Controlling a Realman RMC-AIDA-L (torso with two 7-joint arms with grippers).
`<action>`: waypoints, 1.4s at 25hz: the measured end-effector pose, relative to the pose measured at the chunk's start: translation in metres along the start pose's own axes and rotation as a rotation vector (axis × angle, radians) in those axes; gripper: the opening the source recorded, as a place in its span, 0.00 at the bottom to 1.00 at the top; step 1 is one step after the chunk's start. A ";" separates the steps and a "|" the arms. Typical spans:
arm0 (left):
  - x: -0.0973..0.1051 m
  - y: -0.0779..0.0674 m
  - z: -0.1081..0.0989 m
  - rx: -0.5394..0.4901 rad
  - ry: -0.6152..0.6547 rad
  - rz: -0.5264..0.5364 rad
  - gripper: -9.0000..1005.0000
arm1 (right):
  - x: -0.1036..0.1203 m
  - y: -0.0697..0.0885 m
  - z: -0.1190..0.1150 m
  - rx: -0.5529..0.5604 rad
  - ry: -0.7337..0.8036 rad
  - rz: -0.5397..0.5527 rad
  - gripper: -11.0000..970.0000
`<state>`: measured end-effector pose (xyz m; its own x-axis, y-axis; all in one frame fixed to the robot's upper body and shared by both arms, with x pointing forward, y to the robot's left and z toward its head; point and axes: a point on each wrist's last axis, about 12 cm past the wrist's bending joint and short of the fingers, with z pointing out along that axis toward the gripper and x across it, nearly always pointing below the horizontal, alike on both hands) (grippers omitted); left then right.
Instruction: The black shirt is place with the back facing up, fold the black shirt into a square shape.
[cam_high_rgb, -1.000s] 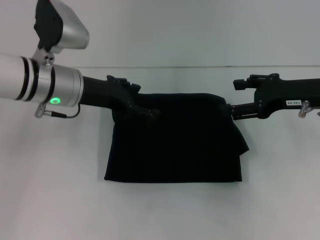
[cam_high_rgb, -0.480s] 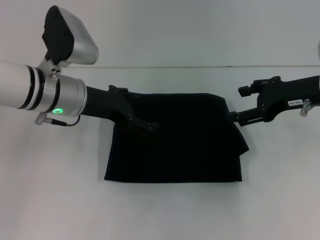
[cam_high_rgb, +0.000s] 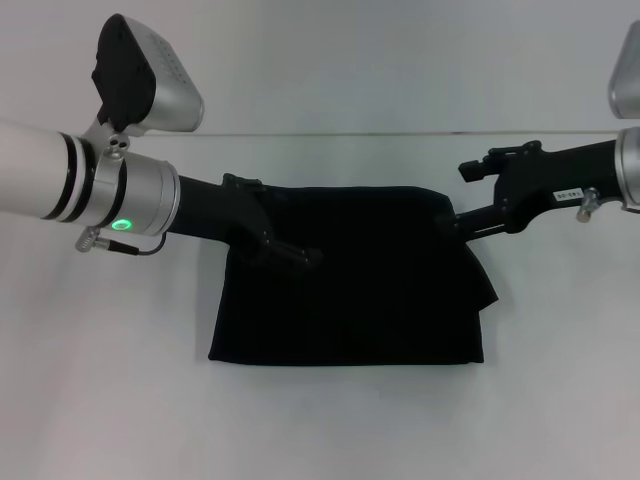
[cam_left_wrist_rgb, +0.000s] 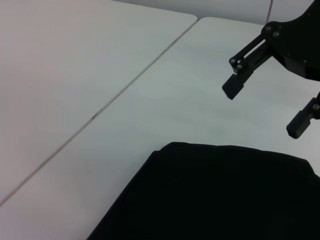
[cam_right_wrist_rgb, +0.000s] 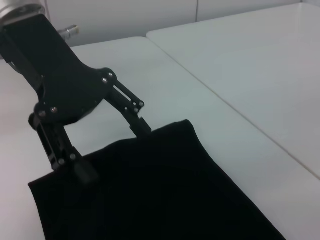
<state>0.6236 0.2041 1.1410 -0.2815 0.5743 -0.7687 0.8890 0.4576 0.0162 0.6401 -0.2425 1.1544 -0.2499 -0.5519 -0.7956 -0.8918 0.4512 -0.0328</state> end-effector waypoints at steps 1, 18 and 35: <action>0.000 0.000 0.000 0.000 0.000 0.000 0.95 | -0.001 0.001 0.001 -0.002 -0.001 -0.003 0.94; 0.003 0.000 -0.001 -0.006 0.000 -0.008 0.95 | -0.005 0.012 0.017 -0.025 0.001 -0.041 0.94; 0.006 0.000 -0.003 -0.004 -0.007 -0.021 0.95 | -0.002 0.011 0.017 -0.017 0.000 -0.026 0.94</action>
